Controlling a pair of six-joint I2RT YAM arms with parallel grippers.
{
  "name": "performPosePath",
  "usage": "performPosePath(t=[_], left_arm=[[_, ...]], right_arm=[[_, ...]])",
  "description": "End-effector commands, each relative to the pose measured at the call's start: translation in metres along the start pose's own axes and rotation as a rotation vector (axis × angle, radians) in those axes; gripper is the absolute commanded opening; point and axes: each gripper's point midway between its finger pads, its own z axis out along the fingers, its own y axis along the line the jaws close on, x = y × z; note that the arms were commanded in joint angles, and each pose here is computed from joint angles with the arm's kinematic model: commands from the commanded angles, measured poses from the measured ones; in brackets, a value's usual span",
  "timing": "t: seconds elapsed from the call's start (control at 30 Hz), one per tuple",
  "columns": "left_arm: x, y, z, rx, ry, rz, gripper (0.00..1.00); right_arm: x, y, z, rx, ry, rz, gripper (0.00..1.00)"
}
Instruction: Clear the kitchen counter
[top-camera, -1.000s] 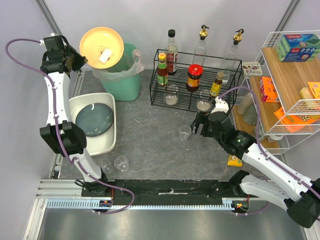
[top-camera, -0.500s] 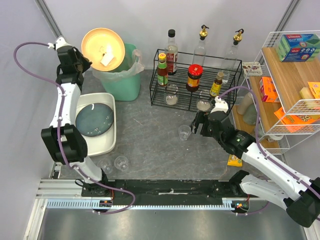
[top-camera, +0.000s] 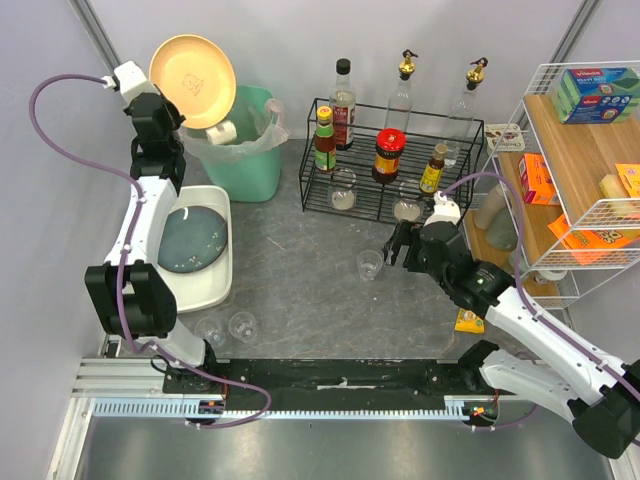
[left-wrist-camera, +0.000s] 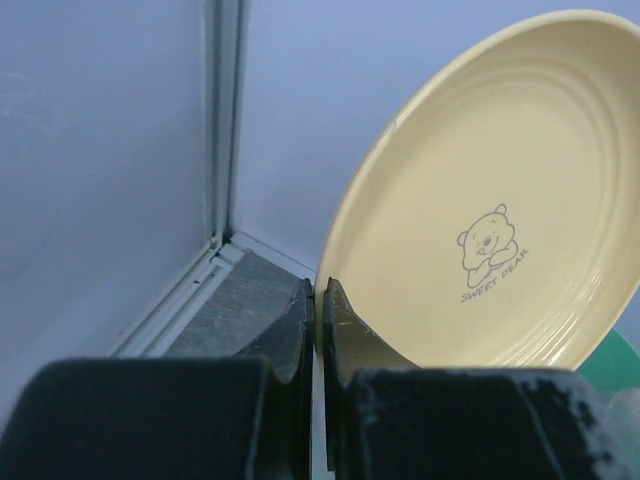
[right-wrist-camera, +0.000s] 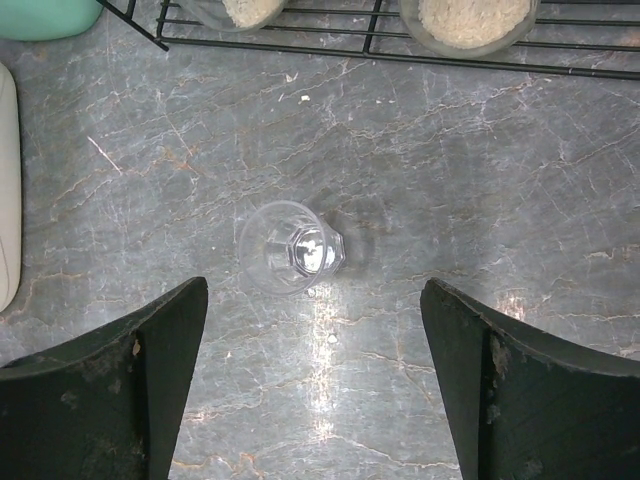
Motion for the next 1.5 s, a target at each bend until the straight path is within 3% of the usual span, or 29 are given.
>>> performPosePath(t=[0.0,0.33,0.73,1.03,1.33,1.47], left_arm=[[-0.045,0.015,-0.003,-0.106,-0.154,0.007,0.01],[-0.060,0.020,-0.017,-0.146,-0.137,-0.030,0.02],[-0.065,0.046,-0.107,-0.183,0.034,-0.172,0.02],[0.009,0.107,-0.169,-0.340,0.241,-0.120,0.02],[0.105,0.164,-0.184,-0.527,0.437,-0.096,0.02],[0.149,0.175,-0.171,-0.565,0.531,-0.167,0.01]], right_arm=[[-0.014,0.004,-0.005,-0.020,-0.042,0.004,0.94],[-0.014,0.005,-0.004,-0.021,-0.040,0.006,0.94],[-0.025,0.016,-0.012,-0.068,-0.050,-0.003,0.95],[-0.025,0.019,-0.021,-0.097,-0.040,-0.019,0.94],[-0.009,0.014,-0.026,-0.123,-0.020,0.018,0.94],[-0.007,0.014,-0.025,-0.125,-0.013,0.017,0.94]])
